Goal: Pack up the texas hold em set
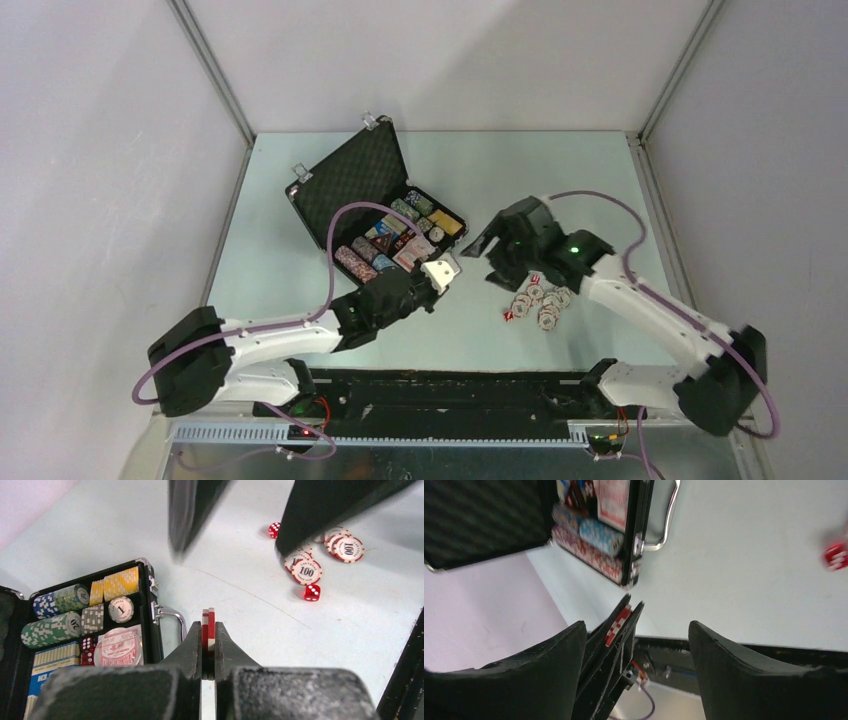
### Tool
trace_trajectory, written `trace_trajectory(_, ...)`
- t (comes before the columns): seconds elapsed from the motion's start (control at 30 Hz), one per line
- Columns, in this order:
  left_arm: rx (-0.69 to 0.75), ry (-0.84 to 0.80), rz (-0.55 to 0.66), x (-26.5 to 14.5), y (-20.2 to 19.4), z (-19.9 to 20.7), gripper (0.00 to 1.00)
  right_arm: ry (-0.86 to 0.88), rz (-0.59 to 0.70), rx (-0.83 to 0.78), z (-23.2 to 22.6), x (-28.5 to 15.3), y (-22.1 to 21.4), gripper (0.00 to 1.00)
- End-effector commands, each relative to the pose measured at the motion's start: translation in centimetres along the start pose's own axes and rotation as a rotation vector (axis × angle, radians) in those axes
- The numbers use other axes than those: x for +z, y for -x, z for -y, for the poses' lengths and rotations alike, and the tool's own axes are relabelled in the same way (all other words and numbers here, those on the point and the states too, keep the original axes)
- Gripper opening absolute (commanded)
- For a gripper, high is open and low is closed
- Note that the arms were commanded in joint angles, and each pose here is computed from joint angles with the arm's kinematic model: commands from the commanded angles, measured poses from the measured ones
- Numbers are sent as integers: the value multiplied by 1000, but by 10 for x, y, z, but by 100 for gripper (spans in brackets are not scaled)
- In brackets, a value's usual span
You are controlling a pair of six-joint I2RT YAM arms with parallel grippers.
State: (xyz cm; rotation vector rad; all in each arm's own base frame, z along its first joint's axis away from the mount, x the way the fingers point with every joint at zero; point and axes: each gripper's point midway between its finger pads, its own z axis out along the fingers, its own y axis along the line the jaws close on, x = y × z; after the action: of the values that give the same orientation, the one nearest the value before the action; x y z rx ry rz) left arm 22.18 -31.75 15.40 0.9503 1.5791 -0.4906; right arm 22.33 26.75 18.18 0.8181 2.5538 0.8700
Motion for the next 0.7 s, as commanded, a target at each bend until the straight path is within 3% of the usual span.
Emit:
trace_trajectory(0.0,-46,-54,46,5,19,12,0,-50,228,-47,37,-42,58,77)
trace_trajectory(0.13,-110,-224,-18,15,11,46,0,-129,343,-147,91,-64,90,78)
trace_trajectory(0.17,-150,-297,-13,18,24,59,0,-160,365,-151,108,-68,96,78)
trace_trajectory(0.33,-359,-557,-151,42,31,115,0,-339,360,-243,168,-75,96,77)
trace_trajectory(0.57,-604,-693,-300,67,20,154,0,-420,341,-218,206,-52,89,72)
trace_trajectory(0.67,-672,-752,-310,78,28,165,0,-455,315,-166,221,-37,84,71)
